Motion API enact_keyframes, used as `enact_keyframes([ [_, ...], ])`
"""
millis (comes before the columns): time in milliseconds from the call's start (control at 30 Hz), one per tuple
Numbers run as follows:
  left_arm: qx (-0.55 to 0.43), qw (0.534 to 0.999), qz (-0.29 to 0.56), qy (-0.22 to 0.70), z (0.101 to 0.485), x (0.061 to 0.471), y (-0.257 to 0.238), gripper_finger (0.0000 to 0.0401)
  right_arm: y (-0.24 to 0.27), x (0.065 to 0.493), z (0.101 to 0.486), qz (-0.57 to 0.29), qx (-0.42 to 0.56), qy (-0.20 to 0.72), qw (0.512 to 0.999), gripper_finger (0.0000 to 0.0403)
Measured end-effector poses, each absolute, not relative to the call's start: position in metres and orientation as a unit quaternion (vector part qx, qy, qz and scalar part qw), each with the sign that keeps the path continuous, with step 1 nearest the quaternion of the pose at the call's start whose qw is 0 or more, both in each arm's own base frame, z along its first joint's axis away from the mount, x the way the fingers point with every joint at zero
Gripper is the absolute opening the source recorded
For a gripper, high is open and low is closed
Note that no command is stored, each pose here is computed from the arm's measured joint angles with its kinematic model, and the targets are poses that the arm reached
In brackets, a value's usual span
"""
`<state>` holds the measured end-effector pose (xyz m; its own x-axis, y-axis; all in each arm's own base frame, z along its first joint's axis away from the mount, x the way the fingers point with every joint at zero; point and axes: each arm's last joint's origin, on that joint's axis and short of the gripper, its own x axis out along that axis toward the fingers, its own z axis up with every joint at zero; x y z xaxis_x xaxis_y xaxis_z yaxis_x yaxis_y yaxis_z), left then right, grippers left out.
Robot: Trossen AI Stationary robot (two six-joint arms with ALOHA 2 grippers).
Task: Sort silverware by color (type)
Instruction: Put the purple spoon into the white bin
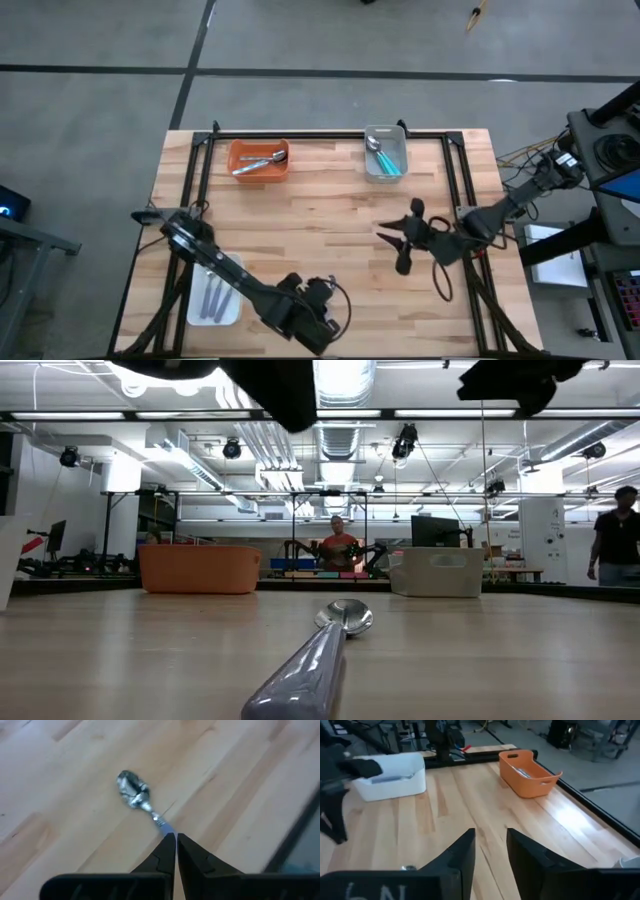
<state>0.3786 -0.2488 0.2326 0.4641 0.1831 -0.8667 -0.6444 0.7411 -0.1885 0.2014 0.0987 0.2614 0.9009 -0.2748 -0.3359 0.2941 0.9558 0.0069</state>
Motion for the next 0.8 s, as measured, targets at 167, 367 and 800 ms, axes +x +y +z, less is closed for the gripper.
enact_keyframes([
  [167,-0.240,0.802,0.283,0.468,0.225,0.390,-0.257,0.0000,0.118,0.191,0.253,-0.128,0.007,0.169,0.977,0.0086],
  [367,-0.252,0.793,0.274,0.483,0.213,0.404,-0.267,0.0000,0.136,0.182,0.236,-0.133,-0.023,0.173,0.976,0.0068],
  [800,-0.289,0.763,0.298,0.495,0.186,0.412,-0.261,0.0001,0.150,0.172,0.231,-0.103,-0.011,0.176,0.979,0.0059],
])
